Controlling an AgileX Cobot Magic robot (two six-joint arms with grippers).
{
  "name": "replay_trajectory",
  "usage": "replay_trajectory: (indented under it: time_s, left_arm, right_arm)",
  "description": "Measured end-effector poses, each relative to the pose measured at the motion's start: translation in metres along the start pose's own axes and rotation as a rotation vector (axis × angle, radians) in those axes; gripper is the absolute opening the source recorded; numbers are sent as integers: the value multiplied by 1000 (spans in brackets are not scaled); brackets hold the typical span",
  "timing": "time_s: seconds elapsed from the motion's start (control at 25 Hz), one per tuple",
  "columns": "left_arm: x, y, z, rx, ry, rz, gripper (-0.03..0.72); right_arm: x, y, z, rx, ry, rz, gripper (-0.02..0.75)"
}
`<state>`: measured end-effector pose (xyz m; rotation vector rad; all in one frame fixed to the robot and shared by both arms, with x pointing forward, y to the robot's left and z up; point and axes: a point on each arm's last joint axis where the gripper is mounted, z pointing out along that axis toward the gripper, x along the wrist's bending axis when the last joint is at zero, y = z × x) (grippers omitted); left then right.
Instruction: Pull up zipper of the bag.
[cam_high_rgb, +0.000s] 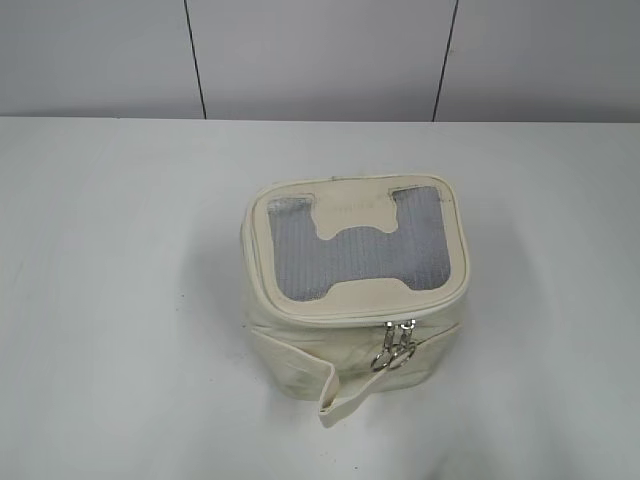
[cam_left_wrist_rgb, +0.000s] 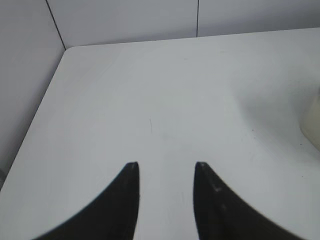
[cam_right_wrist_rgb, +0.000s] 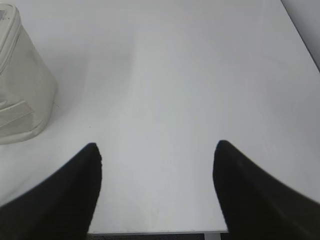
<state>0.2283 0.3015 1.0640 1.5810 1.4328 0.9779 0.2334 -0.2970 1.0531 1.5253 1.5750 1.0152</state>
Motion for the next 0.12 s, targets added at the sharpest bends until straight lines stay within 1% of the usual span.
replay_trajectory:
  time_s: [0.12]
  left_arm:
    - [0,0,0,0,0,0,285]
  right_arm:
    - [0,0,0,0,0,0,545]
